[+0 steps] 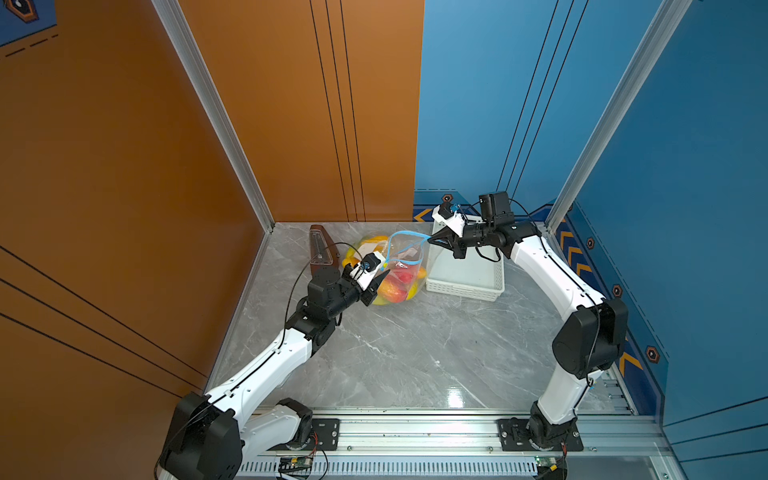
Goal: Place the mango in a zip-top bag and seal the zipper
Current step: Adjust the zipper food storage bag at the center of the board.
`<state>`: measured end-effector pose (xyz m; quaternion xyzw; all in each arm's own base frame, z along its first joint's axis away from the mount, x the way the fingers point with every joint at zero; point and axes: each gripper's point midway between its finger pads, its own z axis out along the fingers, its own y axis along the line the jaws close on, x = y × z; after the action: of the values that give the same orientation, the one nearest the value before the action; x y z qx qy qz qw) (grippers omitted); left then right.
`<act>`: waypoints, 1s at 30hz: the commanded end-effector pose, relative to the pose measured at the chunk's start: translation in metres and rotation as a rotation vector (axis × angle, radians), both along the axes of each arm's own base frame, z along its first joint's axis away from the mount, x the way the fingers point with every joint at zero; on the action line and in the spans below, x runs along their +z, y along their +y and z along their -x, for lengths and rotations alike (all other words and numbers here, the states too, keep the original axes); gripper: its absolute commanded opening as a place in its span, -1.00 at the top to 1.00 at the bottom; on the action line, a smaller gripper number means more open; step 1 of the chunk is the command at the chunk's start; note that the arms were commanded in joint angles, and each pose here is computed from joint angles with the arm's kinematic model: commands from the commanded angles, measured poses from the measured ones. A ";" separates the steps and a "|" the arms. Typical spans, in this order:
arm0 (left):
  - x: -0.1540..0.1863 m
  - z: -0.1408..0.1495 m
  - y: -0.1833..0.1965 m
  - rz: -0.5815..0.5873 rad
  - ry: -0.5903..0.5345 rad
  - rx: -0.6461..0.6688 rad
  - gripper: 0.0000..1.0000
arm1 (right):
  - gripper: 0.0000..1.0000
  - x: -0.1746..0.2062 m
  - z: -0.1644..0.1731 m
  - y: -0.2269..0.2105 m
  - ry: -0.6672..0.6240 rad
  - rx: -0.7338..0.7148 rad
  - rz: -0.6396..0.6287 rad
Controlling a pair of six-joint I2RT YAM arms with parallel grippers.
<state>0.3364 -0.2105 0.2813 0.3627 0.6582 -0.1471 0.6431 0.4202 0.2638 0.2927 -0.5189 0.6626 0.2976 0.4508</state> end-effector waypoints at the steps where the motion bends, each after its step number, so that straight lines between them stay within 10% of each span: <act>1: 0.023 0.003 -0.013 0.021 -0.062 -0.064 0.30 | 1.00 0.024 0.002 -0.003 -0.009 -0.013 -0.061; 7: 0.023 0.006 -0.023 0.018 -0.059 -0.118 0.68 | 1.00 0.033 -0.007 -0.008 0.016 -0.076 -0.077; 15: 0.006 0.011 -0.026 0.019 -0.010 -0.144 0.35 | 1.00 0.032 -0.017 -0.011 0.039 -0.114 -0.085; 28: 0.008 0.009 -0.023 0.032 -0.005 -0.137 1.00 | 0.98 0.031 -0.022 -0.020 0.047 -0.174 -0.076; 30: 0.023 0.009 -0.019 0.057 -0.023 -0.125 1.00 | 0.74 0.028 -0.019 -0.024 0.033 -0.179 -0.054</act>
<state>0.3303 -0.2307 0.2834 0.3943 0.6388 -0.1889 0.6331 0.4389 0.2498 0.3003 -0.4434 0.7105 0.3082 0.4511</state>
